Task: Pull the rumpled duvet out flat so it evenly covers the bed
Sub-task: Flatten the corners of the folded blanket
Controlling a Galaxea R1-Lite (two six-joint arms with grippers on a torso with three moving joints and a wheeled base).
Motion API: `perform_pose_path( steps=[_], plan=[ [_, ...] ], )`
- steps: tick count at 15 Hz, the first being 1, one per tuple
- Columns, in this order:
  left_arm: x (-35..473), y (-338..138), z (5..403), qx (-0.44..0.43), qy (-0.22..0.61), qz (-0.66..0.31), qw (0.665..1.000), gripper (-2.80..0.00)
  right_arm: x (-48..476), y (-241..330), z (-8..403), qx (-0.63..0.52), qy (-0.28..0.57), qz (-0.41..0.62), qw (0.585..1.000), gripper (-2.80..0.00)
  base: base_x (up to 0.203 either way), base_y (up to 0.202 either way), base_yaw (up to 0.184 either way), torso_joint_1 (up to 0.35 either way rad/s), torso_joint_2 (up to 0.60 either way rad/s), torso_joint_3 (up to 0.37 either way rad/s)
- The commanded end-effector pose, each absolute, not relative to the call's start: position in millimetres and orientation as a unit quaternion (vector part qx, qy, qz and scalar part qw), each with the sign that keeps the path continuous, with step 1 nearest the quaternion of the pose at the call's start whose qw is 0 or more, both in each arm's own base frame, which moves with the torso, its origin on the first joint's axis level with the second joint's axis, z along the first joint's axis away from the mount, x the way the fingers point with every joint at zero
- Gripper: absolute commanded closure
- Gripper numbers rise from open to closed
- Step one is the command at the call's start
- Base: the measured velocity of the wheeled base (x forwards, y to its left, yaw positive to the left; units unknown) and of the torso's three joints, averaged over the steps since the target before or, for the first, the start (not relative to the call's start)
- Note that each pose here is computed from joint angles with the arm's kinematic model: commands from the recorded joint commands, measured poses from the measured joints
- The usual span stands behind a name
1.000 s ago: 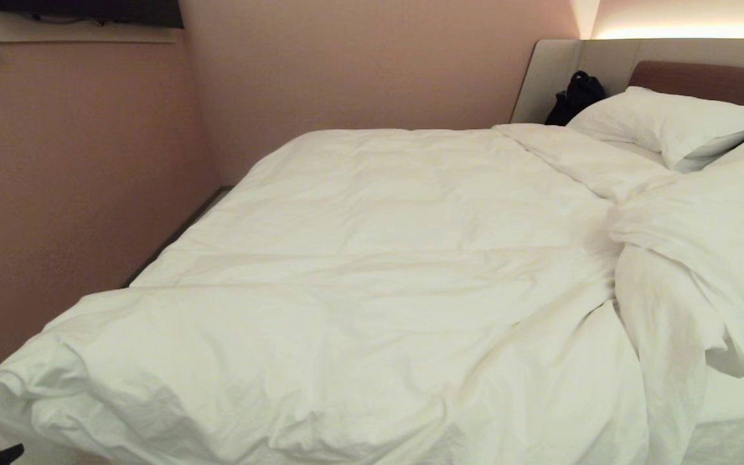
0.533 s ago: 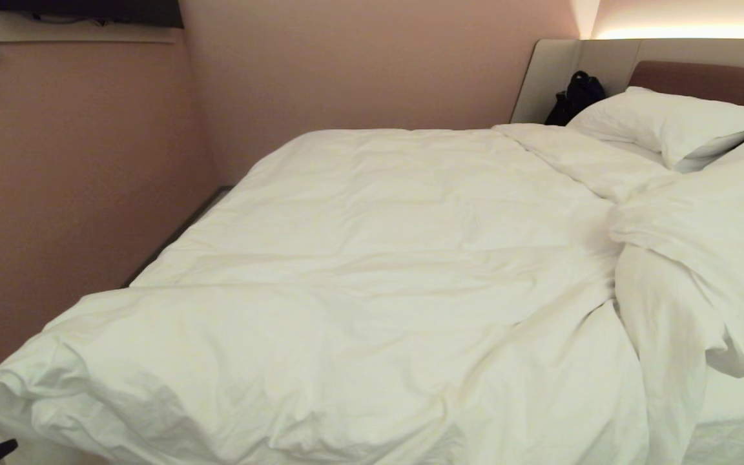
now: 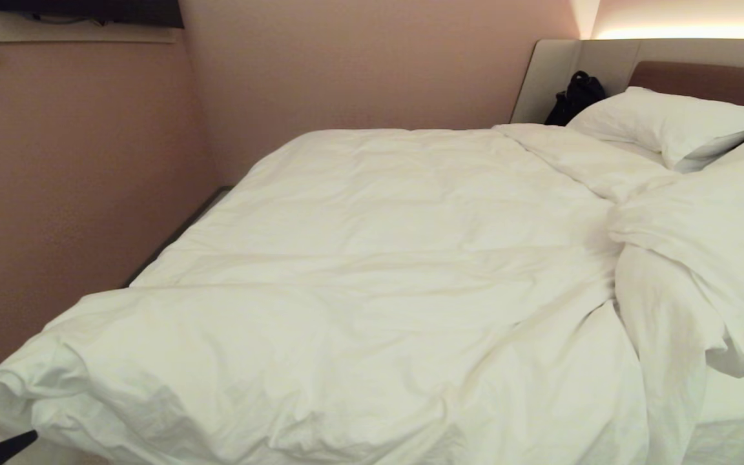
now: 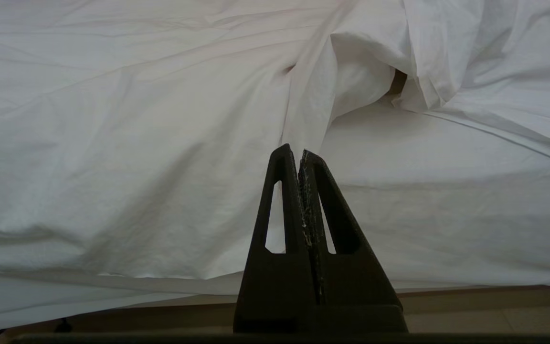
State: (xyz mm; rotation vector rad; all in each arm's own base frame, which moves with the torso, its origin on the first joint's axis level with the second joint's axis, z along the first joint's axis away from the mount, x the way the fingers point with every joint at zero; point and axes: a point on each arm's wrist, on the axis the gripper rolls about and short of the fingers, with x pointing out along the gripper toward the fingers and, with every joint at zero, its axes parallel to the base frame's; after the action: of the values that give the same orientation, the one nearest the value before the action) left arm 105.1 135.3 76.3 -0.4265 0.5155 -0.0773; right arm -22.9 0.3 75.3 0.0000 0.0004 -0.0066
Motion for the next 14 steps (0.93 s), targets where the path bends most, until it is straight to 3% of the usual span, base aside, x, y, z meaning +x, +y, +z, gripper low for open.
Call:
perform_pose_path(
  steps=[1, 7, 14],
  plan=[
    [105.5, 129.1, 86.4, -0.186, 0.235, -0.053, 0.953, -2.8, -22.8, 0.3, 75.3, 0.0, 0.001, -0.003, 1.0, 0.0, 0.0, 0.0, 0.0, 0.0, 0.0, 0.0],
    [113.0, 116.0, 90.5, -0.18, 0.238, -0.095, 0.95, -2.8, -22.8, 0.3, 75.3, 0.0, 0.001, -0.003, 1.0, 0.0, 0.0, 0.0, 0.0, 0.0, 0.0, 0.0],
    [133.7, 143.6, 71.7, -0.187, 0.272, -0.087, 0.94, -2.8, -22.8, 0.3, 75.3, 0.0, 0.001, -0.003, 1.0, 0.0, 0.0, 0.0, 0.0, 0.0, 0.0, 0.0]
  ],
)
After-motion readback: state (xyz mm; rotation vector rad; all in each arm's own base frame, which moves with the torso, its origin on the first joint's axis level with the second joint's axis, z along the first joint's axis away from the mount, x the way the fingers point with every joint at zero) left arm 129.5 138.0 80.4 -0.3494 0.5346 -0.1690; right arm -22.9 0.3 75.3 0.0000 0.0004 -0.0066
